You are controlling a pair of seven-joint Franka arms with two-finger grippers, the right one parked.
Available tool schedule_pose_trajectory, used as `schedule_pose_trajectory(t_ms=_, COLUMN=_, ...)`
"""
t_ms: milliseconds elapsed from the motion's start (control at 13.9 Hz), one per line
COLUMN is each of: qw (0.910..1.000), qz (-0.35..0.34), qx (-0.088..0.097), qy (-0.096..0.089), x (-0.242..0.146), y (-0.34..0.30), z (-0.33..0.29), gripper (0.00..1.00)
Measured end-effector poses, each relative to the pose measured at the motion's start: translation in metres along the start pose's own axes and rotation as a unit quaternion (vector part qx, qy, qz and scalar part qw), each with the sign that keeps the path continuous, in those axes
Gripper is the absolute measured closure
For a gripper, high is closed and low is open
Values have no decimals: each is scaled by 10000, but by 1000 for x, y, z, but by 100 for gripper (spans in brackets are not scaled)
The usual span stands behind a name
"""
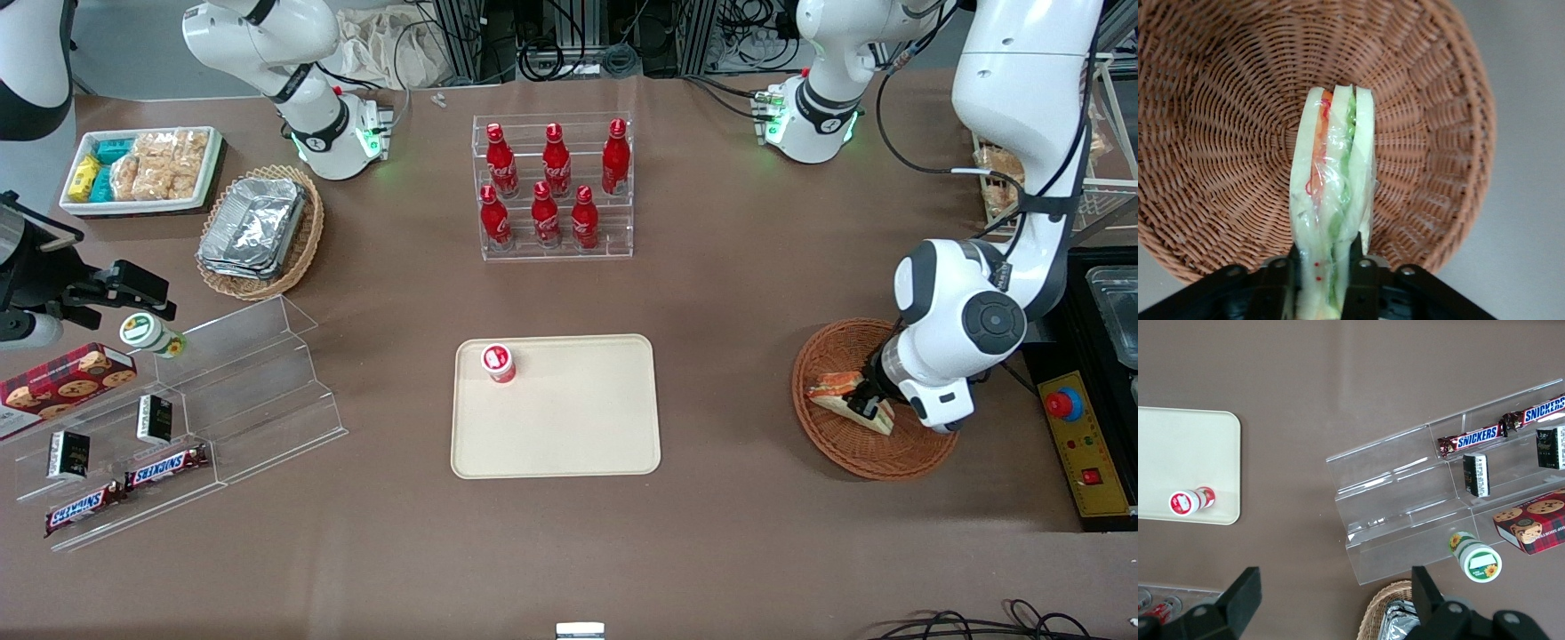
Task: Place sandwich from basket to tray
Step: 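Lift the sandwich up out of the basket with the left gripper, then carry the held sandwich over the white tray with the left gripper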
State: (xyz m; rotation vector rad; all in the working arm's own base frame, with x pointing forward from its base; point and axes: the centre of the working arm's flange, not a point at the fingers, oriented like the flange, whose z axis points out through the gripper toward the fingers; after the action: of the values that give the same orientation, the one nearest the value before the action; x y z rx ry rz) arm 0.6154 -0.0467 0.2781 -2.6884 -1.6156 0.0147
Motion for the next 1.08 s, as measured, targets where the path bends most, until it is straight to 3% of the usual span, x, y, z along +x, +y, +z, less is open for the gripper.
schedule_pose_trajectory(t_ms=360, qw=9987, qz=-61, qx=502, qy=-112, x=-1, y=19, z=-106, gripper=78)
schedule_pose_trajectory(t_ms=505, qw=9979, qz=-6, qx=634, qy=-163, x=-8, y=26, z=-157, gripper=85)
schedule_pose_trajectory(t_ms=649, qw=9968, qz=177, qx=745, qy=-242, x=-27, y=32, z=-200, gripper=85)
schedule_pose_trajectory(t_ms=865, qw=9924, qz=946, qx=698, qy=-354, x=-64, y=40, z=-245, gripper=85)
schedule_pose_trajectory(t_ms=1081, qw=9761, qz=2031, qx=615, qy=-470, x=-101, y=47, z=-254, gripper=85)
